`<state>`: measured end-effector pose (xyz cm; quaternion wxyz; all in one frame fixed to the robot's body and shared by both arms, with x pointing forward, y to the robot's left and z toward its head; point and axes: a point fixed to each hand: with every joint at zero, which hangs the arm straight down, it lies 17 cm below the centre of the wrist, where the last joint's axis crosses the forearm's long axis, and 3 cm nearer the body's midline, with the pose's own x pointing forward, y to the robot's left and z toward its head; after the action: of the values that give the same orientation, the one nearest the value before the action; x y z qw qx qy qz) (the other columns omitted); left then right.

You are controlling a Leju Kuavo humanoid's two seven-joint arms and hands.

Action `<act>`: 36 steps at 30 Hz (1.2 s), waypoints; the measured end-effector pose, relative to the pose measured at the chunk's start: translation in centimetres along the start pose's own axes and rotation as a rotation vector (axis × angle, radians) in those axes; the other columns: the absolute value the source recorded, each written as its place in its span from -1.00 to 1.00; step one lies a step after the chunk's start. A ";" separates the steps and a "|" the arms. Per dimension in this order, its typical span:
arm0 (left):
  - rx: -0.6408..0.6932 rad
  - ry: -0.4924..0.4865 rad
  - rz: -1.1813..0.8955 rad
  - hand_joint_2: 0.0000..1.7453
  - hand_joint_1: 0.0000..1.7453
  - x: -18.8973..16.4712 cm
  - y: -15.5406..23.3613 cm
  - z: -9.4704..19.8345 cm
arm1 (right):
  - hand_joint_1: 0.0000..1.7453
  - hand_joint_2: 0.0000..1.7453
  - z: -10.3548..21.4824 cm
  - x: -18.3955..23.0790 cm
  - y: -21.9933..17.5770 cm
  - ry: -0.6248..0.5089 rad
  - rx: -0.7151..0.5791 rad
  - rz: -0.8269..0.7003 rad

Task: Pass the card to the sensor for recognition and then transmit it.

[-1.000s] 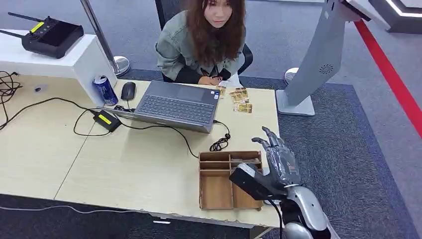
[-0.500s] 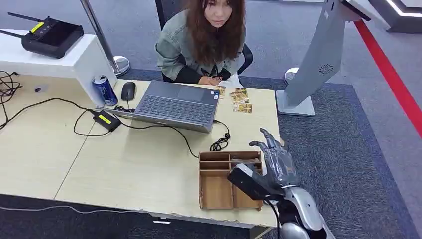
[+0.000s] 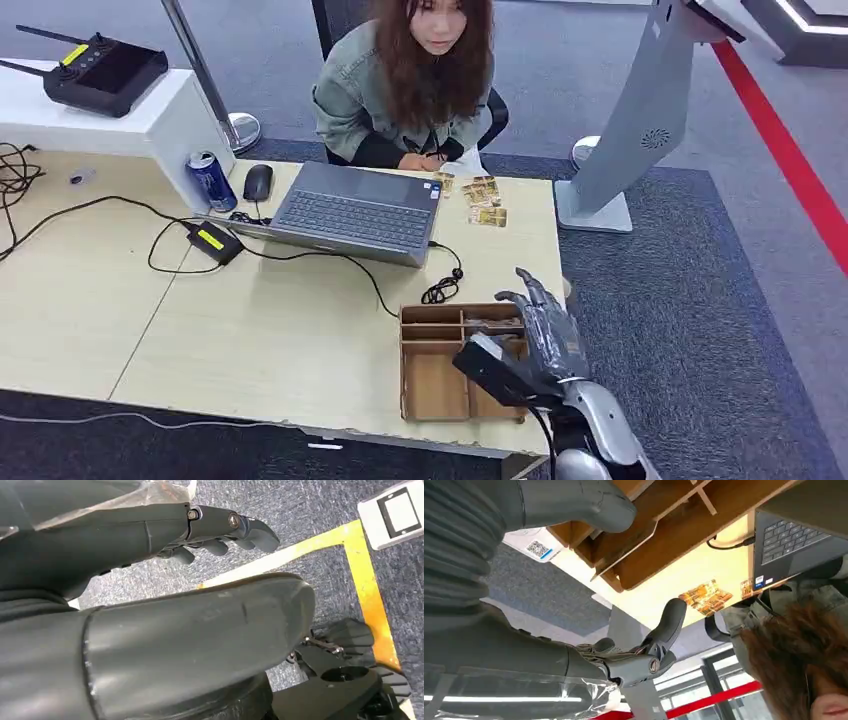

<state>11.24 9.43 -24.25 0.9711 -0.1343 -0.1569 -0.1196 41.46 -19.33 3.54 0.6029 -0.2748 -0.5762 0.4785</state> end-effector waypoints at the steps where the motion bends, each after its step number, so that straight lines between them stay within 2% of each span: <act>1: 0.000 0.000 0.000 -1.00 -1.00 0.0 0.0 0.0 | -0.30 1.00 0.0 0.0 0.1 0.001 0.002 -0.001; 14: 0.001 0.005 -0.001 -1.00 -1.00 -0.1 0.0 0.0 | -0.32 1.00 0.1 -0.7 1.2 0.021 0.016 -0.015; 22: 0.000 0.008 -0.011 -1.00 -1.00 -0.2 0.0 0.0 | -0.46 1.00 0.1 -1.6 1.4 0.051 -0.003 0.008; 30: -0.001 0.008 -0.013 -1.00 -1.00 -0.2 0.0 0.0 | -0.46 1.00 0.1 -2.2 2.1 0.064 0.007 0.014; 35: -0.001 0.008 -0.013 -1.00 -1.00 -0.2 0.0 0.0 | -0.40 1.00 0.1 -2.2 2.2 0.068 0.009 0.022; 36: -0.001 0.007 -0.012 -1.00 -1.00 -0.2 0.0 0.0 | -0.28 1.00 0.1 -2.3 2.2 0.069 0.009 0.023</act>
<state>11.09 9.46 -24.30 0.9709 -0.1332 -0.1542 -0.1261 41.04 -20.52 0.66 0.6181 -0.2952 -0.5497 0.4781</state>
